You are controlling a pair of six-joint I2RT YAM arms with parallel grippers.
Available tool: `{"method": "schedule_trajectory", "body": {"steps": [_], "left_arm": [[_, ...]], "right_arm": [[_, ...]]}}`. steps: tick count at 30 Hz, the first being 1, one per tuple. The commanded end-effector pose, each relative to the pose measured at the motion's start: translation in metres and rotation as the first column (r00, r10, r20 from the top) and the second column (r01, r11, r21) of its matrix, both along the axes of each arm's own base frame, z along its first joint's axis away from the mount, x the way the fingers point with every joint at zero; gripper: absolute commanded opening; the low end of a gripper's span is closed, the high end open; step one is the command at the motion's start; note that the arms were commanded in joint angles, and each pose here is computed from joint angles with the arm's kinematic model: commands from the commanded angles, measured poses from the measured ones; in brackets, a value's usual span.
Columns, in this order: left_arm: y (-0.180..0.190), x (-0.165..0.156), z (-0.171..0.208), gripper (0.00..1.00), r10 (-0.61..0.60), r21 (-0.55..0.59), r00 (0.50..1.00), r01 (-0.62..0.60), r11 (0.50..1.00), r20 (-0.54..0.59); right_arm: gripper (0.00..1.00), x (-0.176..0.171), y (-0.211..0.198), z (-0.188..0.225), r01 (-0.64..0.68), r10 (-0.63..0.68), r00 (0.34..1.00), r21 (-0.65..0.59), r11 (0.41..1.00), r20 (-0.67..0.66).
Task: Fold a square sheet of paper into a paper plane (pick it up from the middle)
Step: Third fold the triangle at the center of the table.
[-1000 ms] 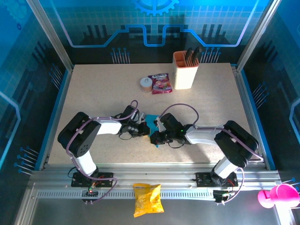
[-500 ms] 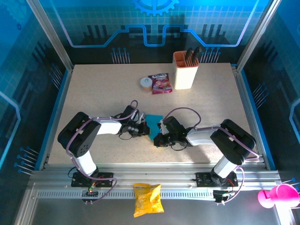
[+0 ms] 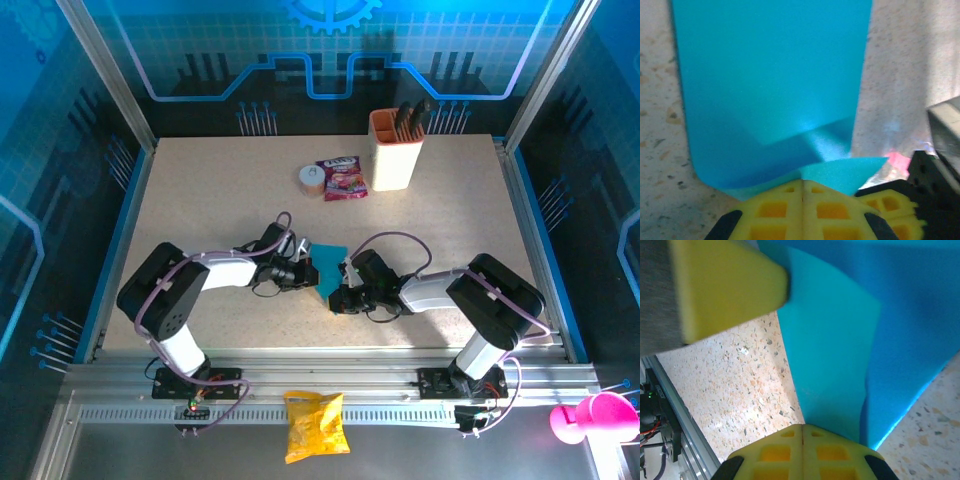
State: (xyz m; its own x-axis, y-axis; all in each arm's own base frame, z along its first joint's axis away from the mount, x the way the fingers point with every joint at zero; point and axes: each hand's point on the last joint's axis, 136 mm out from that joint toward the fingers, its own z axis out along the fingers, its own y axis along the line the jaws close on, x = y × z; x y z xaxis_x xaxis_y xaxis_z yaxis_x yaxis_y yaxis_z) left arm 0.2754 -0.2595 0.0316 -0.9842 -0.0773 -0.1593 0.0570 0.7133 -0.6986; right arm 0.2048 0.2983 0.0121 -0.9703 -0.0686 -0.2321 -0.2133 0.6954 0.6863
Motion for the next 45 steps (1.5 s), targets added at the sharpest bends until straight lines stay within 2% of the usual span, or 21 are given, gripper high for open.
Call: {"method": "schedule_trajectory", "body": {"steps": [1, 7, 19, 24, 33, 45], "left_arm": [[-0.01, 0.007, 0.036, 0.0, 0.014, -0.063, 0.999, -0.011, 0.998, 0.044], [-0.023, -0.006, 0.044, 0.0, -0.01, -0.083, 0.999, 0.014, 0.996, 0.052], [-0.026, -0.019, -0.005, 0.0, -0.019, -0.049, 0.999, 0.017, 0.999, -0.026], [-0.02, -0.014, -0.025, 0.0, 0.023, 0.011, 0.999, -0.022, 1.0, -0.042], [-0.003, -0.004, -0.03, 0.0, 0.087, 0.116, 0.996, -0.083, 0.99, -0.025], [0.017, 0.025, -0.018, 0.0, 0.137, 0.122, 0.99, -0.138, 0.983, 0.015]], "right_arm": [[0.0, -0.024, -0.037, -0.045, 0.033, -0.055, 0.99, -0.165, 0.986, -0.13], [0.0, -0.026, -0.039, -0.049, 0.036, -0.061, 0.988, -0.177, 0.984, -0.139], [0.0, -0.029, -0.042, -0.055, 0.043, -0.074, 0.985, -0.194, 0.98, -0.158], [0.0, -0.034, -0.047, -0.061, 0.037, -0.08, 0.98, -0.223, 0.974, -0.185], [0.0, -0.048, -0.067, -0.078, 0.037, -0.116, 0.965, -0.317, 0.948, -0.236], [0.0, -0.059, -0.082, -0.096, 0.037, -0.151, 0.95, -0.382, 0.923, -0.272]]}}
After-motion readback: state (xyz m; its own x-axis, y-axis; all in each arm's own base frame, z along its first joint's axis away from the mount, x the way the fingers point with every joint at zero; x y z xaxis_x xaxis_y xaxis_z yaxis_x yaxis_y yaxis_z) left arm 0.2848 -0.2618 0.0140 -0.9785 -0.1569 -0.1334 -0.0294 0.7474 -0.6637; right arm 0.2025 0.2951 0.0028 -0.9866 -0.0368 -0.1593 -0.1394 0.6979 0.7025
